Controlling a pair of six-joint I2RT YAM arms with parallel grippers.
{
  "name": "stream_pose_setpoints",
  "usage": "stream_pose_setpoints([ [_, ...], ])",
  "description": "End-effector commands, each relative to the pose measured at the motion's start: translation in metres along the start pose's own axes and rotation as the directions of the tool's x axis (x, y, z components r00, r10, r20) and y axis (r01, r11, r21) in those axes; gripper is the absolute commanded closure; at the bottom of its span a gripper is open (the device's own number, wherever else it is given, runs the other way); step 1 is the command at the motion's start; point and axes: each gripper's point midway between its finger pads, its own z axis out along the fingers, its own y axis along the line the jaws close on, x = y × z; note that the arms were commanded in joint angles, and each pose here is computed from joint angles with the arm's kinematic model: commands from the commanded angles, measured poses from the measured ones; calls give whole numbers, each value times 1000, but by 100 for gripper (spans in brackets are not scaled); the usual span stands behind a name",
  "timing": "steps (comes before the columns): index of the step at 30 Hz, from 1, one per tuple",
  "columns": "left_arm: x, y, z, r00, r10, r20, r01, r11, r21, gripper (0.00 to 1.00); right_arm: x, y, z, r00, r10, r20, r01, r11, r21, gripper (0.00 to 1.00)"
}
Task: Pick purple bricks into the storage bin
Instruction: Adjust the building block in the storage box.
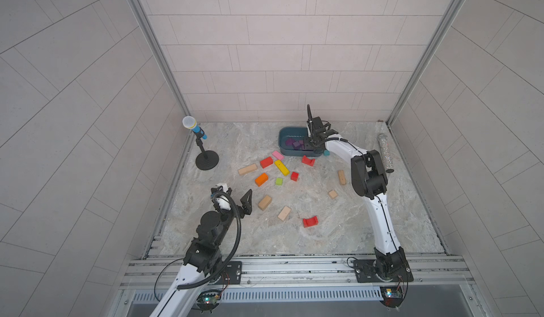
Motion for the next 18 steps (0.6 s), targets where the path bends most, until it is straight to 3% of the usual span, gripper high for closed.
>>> stream_pose_setpoints([
  [1, 10, 3, 1, 1000, -1, -13, 1, 1000, -2, 0, -14, -23, -19, 998, 34, 59, -39, 995, 93, 76],
  [10, 10, 2, 1, 1000, -1, -14, 1, 1000, 1, 0, -22, -38, -30, 986, 90, 142, -103, 990, 92, 76],
  [18, 10, 2, 1, 1000, -1, -13, 1, 1000, 3, 0, -15, -30, -19, 993, 78, 88, -83, 995, 55, 73],
])
